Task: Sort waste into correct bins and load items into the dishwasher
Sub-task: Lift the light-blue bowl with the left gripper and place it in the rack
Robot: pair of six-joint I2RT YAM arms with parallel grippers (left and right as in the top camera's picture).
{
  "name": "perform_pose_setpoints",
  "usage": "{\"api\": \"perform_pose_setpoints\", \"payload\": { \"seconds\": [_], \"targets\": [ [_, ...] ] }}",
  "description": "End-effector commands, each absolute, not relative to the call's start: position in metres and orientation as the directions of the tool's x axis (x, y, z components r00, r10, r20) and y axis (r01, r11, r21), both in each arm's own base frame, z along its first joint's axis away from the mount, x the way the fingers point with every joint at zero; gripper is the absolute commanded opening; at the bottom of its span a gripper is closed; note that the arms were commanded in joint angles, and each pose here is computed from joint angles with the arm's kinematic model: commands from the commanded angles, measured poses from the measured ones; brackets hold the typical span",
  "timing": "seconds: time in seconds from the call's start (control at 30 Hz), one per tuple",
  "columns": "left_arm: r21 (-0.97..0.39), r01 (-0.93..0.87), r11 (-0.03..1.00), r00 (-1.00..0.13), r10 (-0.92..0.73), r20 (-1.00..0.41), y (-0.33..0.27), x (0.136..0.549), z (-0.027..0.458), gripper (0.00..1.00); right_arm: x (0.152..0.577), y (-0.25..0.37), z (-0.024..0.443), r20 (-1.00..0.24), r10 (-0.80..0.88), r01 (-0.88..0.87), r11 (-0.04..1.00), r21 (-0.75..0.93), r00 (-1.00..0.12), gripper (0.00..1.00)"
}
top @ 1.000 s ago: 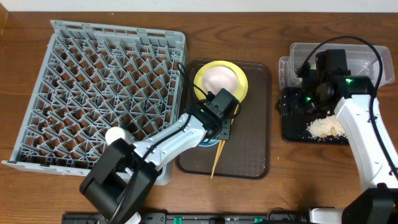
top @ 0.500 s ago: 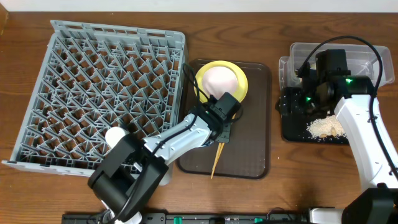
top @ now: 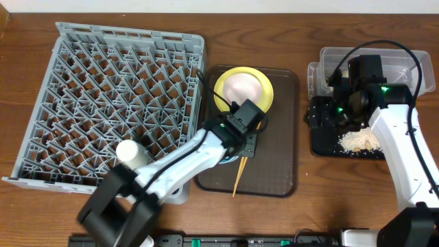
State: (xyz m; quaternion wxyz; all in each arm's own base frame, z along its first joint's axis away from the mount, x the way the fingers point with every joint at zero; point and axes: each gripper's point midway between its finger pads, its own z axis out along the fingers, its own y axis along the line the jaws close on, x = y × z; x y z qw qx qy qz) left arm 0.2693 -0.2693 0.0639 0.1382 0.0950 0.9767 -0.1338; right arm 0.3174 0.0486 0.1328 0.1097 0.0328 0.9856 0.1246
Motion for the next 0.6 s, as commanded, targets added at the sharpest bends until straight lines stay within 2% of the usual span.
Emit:
{"api": "perform_pose_setpoints", "payload": {
  "seconds": [0.0, 0.13, 0.33, 0.57],
  "targets": [
    [-0.339, 0.303, 0.891, -0.897, 0.146, -0.416, -0.281, 0.270, 0.131, 0.06, 0.320, 0.044, 0.142, -0.238, 0.097, 0.036, 0.967, 0.251, -0.966, 0.82],
    [-0.351, 0.345, 0.871, -0.850, 0.131, -0.510, -0.267, 0.275, 0.171, 0.06, 0.320, 0.044, 0.142, -0.238, 0.098, 0.036, 0.967, 0.251, -0.966, 0.82],
    [-0.368, 0.283, 0.886, -0.814, 0.019, -0.580, -0.219, 0.293, 0.211, 0.06, 0.320, 0.044, 0.142, -0.237, 0.098, 0.036, 0.967, 0.251, -0.967, 0.82],
    [-0.516, 0.284, 0.808, -0.794, -0.103, -0.600, -0.178, 0.311, 0.248, 0.06, 0.319, 0.044, 0.141, -0.236, 0.098, 0.037, 0.967, 0.251, -0.967, 0.82]
  ]
}}
